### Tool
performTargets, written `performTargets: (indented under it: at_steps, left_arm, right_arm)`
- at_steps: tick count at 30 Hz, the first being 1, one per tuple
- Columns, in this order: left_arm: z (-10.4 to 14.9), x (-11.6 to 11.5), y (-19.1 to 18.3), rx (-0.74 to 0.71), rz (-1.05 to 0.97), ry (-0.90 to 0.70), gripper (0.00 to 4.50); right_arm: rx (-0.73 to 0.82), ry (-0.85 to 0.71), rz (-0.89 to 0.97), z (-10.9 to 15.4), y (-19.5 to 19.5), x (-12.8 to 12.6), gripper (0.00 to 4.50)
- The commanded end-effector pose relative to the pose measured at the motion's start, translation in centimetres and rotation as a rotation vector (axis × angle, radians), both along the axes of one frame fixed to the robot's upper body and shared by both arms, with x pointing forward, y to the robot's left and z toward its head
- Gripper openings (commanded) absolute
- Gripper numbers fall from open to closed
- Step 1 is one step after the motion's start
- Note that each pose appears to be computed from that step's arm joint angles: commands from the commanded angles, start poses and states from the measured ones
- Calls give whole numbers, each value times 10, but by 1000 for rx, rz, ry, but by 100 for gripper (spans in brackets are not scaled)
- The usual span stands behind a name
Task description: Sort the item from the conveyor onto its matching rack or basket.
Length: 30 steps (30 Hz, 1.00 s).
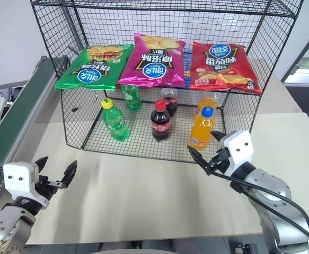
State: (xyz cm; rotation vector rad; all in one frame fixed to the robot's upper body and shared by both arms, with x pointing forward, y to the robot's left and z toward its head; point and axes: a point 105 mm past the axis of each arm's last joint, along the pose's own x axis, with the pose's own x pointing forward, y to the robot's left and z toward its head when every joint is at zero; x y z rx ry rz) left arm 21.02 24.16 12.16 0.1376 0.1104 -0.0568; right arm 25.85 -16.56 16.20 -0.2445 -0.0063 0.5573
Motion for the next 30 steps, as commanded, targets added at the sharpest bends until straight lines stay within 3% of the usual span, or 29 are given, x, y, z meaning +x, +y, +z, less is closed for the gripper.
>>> performTargets:
  at_steps: [1,5,11,20,30]
  left_arm:
    - [13,-2,8,35,68,-62,450]
    - [26,-13,36,-30,279,-148,450]
    - [31,-31,63,-38,422,-190,450]
    - [34,-49,91,-23,483,-195,450]
    - [27,-43,89,-38,461,-182,450]
  right_arm:
    - [2,-45,62,9,8,0,449]
    - [24,-36,174,14,21,3,449]
    - [68,-51,287,31,40,11,449]
    - [76,-63,360,39,50,14,449]
    - [76,-68,366,38,51,16,449]
